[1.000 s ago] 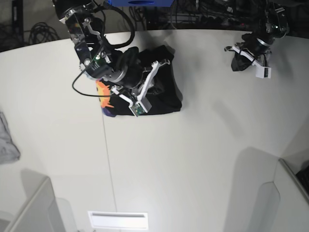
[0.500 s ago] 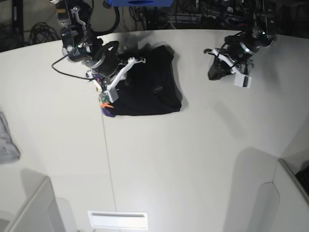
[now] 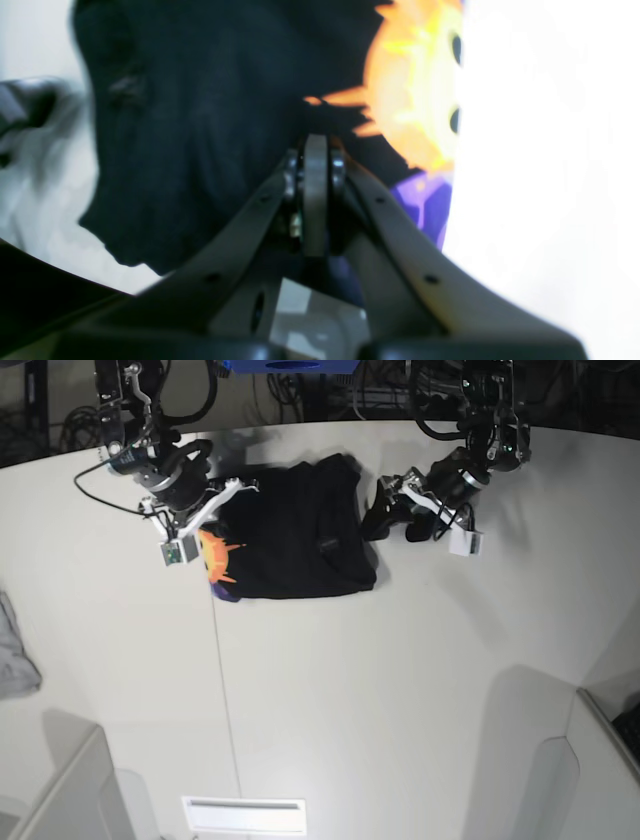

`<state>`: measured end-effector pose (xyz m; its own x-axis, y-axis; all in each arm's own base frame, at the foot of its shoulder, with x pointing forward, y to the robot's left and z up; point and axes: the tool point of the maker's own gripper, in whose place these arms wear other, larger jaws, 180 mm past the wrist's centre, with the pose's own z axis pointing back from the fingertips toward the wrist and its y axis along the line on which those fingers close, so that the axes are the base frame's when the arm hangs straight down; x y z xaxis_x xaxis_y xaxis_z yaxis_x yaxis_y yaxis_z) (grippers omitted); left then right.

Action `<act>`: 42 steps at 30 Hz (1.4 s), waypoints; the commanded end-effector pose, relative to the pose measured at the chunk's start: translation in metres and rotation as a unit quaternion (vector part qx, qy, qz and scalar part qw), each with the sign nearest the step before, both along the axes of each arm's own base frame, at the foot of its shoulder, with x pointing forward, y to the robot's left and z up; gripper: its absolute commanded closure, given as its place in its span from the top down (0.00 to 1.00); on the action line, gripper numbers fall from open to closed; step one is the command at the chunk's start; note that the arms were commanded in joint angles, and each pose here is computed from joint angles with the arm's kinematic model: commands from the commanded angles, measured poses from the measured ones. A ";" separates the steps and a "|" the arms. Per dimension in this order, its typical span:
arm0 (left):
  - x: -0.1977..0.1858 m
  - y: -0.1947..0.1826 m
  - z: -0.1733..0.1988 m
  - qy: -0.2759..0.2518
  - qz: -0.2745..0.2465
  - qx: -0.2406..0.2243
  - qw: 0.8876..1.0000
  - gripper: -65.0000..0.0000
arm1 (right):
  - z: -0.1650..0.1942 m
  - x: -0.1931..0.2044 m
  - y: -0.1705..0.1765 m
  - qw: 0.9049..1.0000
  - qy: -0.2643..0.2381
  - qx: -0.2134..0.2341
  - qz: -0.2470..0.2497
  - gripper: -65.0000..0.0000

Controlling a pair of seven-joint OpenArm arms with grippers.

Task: Fold the T-shirt properly
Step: 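Grasp the bundle edge with the left gripper and release the right gripper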

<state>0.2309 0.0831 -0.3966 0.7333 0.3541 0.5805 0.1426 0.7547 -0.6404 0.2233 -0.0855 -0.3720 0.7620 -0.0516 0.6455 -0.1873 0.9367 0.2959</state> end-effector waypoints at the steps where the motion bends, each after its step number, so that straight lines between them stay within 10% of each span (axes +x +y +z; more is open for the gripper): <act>1: 0.006 -0.009 0.007 -0.015 -0.007 -0.017 1.000 0.87 | 0.009 0.004 -0.008 1.000 -0.020 -0.001 -0.003 0.00; 20: 0.013 -0.062 -0.041 0.055 -0.070 -0.039 0.995 0.85 | 0.012 0.002 -0.057 0.998 -0.039 -0.025 -0.039 0.00; 29: 0.020 -0.080 -0.040 0.064 -0.088 -0.030 0.994 0.04 | 0.013 0.002 -0.057 0.998 -0.041 -0.024 -0.040 0.00; 42: 0.028 -0.030 -0.044 0.097 -0.128 0.056 0.985 0.00 | 0.012 0.002 -0.056 0.998 -0.040 -0.021 -0.043 0.00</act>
